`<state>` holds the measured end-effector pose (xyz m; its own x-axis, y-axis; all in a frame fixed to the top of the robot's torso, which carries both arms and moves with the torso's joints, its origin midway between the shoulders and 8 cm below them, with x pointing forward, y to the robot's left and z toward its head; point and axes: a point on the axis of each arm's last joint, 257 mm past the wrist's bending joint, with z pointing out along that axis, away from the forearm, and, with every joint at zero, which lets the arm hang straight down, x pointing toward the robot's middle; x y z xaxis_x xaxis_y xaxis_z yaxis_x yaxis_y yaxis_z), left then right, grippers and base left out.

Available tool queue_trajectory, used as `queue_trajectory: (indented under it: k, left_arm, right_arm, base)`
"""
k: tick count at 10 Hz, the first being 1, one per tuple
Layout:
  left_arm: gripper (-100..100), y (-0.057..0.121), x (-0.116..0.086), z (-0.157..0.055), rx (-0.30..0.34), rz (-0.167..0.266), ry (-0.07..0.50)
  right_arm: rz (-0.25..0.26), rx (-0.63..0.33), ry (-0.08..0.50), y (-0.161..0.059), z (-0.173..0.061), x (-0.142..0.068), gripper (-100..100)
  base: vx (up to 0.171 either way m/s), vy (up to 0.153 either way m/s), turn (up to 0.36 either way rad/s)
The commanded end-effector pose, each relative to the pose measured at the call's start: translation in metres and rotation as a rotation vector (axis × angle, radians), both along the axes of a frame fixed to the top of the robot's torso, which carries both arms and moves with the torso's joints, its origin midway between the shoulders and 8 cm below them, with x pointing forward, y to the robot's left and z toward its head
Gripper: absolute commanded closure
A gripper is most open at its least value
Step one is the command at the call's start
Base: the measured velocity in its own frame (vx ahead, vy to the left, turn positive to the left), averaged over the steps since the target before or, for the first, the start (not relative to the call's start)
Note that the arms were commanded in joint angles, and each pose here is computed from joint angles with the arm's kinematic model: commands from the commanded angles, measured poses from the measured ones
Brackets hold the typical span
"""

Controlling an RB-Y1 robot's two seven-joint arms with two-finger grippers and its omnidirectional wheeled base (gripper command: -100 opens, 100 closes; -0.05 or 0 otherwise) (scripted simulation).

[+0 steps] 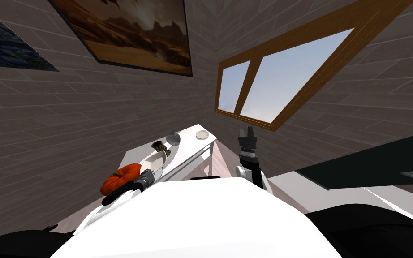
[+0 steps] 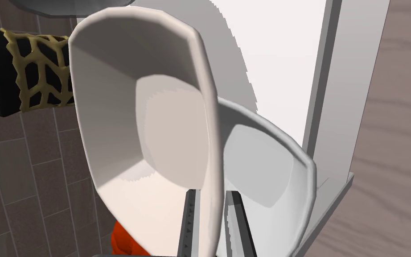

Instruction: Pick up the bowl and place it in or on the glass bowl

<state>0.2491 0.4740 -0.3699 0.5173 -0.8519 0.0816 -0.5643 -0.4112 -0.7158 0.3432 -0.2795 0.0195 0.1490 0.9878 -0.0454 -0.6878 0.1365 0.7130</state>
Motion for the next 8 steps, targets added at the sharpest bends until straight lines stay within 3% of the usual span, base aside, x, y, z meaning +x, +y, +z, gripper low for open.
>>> queue_trajectory:
  k: [1, 3, 4, 8]
  left_arm:
    - [100, -0.0007, -0.0052, 0.0072, -0.003, -0.005, 0.01]
    - [100, -0.0017, -0.006, 0.0079, -0.002, -0.005, 0.011]
    - [-100, -0.0015, -0.007, 0.0078, -0.003, -0.004, 0.014]
    - [-100, -0.0014, -0.0072, 0.0077, -0.003, -0.004, 0.014]
  right_arm:
    - [0.0, 0.0, 0.0, 0.0, 0.0, 0.0, 0]
    - [0.0, 0.0, 0.0, 0.0, 0.0, 0.0, 0]
    - [0.0, 0.0, 0.0, 0.0, 0.0, 0.0, 0]
    - [0.0, 0.0, 0.0, 0.0, 0.0, 0.0, 0]
  base:
    - [-0.123, 0.092, 0.027]
    - [-0.074, 0.06, 0.012]
    - [-0.01, 0.008, 0.001]
    - [0.0, 0.0, 0.0]
